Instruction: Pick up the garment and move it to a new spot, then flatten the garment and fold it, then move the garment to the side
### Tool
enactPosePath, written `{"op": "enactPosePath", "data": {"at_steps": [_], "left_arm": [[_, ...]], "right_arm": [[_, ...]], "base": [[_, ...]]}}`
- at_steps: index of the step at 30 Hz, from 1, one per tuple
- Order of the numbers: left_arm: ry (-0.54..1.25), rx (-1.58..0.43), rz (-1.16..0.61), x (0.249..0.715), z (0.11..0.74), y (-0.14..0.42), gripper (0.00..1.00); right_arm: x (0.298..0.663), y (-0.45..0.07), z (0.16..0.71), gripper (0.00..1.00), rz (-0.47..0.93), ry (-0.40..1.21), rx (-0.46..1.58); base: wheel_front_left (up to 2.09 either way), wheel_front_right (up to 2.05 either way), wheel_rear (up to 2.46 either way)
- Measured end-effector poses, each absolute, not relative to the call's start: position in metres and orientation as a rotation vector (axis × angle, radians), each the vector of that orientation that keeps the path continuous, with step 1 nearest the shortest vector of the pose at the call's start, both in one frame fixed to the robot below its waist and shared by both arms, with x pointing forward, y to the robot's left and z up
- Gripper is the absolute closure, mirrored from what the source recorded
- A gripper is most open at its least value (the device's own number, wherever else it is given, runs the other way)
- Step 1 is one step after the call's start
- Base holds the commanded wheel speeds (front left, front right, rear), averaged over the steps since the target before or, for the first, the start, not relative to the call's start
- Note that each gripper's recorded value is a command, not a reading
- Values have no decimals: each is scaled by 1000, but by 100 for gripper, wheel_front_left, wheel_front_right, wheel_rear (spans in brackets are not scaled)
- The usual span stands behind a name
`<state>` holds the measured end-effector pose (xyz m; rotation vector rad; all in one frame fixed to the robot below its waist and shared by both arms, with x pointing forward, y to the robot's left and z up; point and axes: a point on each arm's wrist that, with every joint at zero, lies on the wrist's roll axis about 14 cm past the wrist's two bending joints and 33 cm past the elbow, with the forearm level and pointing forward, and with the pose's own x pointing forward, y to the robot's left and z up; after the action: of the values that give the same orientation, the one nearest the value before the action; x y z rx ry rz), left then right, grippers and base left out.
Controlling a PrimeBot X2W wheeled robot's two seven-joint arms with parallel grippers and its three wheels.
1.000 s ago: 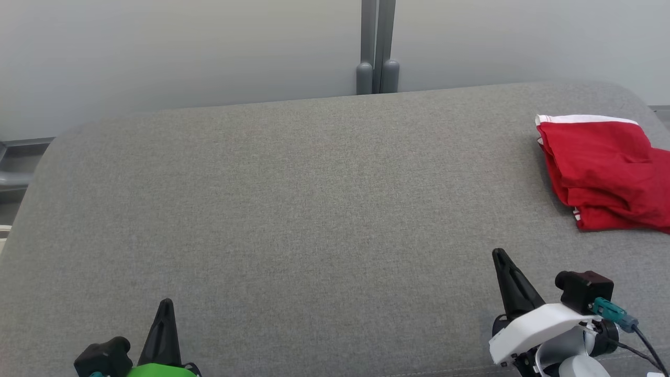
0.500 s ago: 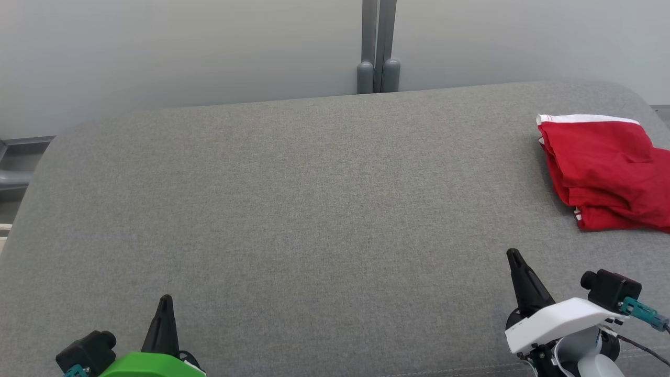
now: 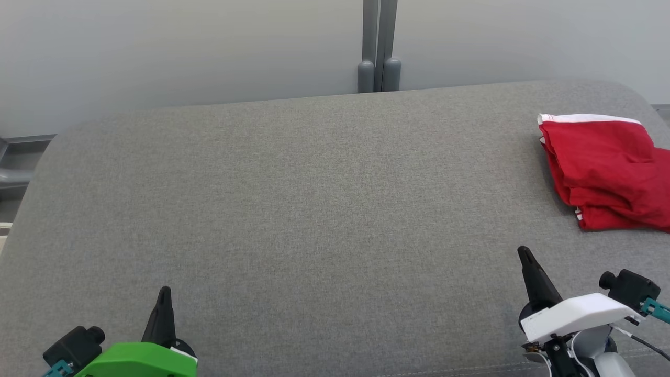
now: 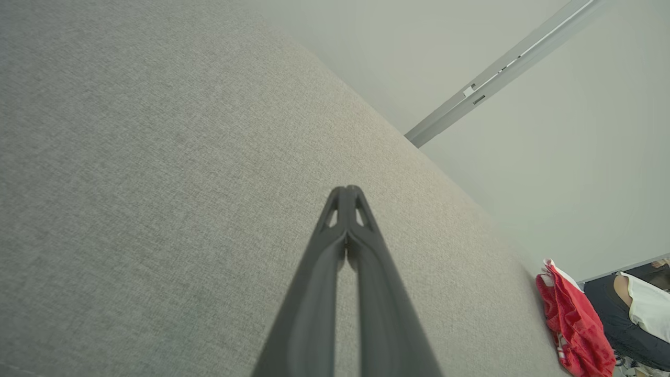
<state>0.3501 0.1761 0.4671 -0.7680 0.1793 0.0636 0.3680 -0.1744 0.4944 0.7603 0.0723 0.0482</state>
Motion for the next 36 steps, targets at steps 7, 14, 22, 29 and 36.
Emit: {"op": "enactPosePath", "data": {"at_steps": [7, 14, 22, 29, 36], "left_arm": [[178, -854, 69, 352, 468, 178, 100], [167, -941, 63, 356, 472, 176, 100], [161, -1026, 63, 358, 474, 178, 100], [142, -1103, 61, 362, 478, 178, 100], [133, -1169, 57, 364, 480, 179, 100]], "right_arm": [[369, -179, 493, 100, 33, 77, 851], [370, -183, 494, 100, 22, 76, 933], [372, -187, 494, 100, 13, 74, 1024], [373, -191, 496, 100, 6, 67, 1096], [374, -193, 496, 100, 0, 67, 1163]], "base": [[0, 0, 0], [0, 0, 0], [0, 0, 0], [0, 0, 0], [0, 0, 0]]}}
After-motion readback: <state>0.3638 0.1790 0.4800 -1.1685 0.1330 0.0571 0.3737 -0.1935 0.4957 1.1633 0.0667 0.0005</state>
